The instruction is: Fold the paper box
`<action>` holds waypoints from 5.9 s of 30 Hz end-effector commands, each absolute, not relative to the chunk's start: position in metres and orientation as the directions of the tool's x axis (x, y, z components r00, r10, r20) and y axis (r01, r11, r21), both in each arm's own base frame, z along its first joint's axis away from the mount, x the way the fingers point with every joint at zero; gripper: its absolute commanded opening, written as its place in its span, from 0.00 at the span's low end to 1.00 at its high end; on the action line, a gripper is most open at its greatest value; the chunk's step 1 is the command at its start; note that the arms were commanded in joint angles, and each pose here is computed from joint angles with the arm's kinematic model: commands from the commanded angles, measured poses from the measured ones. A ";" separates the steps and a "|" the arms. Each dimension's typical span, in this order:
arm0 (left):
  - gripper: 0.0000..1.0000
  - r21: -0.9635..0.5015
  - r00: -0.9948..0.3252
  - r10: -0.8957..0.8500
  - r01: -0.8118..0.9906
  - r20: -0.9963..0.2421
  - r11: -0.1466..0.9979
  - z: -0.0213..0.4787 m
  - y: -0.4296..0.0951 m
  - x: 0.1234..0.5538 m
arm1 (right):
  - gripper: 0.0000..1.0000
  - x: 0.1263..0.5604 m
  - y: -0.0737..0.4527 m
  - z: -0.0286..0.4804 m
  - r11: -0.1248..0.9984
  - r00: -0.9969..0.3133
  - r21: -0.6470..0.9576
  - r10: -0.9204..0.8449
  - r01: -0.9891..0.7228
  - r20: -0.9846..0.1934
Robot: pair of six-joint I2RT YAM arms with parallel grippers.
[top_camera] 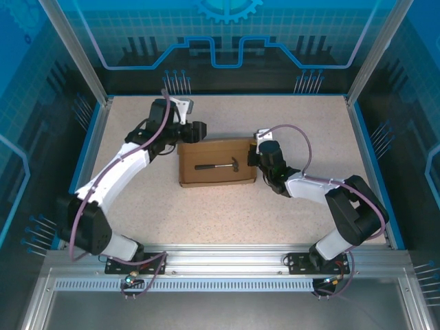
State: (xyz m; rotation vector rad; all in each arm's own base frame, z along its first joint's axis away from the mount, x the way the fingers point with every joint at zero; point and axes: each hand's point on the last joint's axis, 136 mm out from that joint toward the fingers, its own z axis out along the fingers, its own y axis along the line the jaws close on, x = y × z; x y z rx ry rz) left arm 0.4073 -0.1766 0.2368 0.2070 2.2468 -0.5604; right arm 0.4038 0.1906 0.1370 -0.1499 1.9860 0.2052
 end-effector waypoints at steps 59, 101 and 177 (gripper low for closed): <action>0.63 -0.451 -0.838 -0.028 0.265 -0.544 0.852 0.123 -0.190 0.357 | 0.52 0.361 0.189 0.096 0.918 -0.866 0.305 -0.076 -0.255 -0.495; 0.77 -0.326 -0.827 -0.073 0.137 -0.557 0.936 0.117 -0.103 0.439 | 0.65 0.302 0.272 0.149 0.778 -0.740 0.306 -0.283 -0.549 -0.610; 0.45 -0.665 -0.966 0.055 0.213 -0.251 0.716 0.048 -0.215 0.365 | 0.52 0.354 0.236 0.070 0.648 -0.934 0.724 0.054 -0.237 -0.354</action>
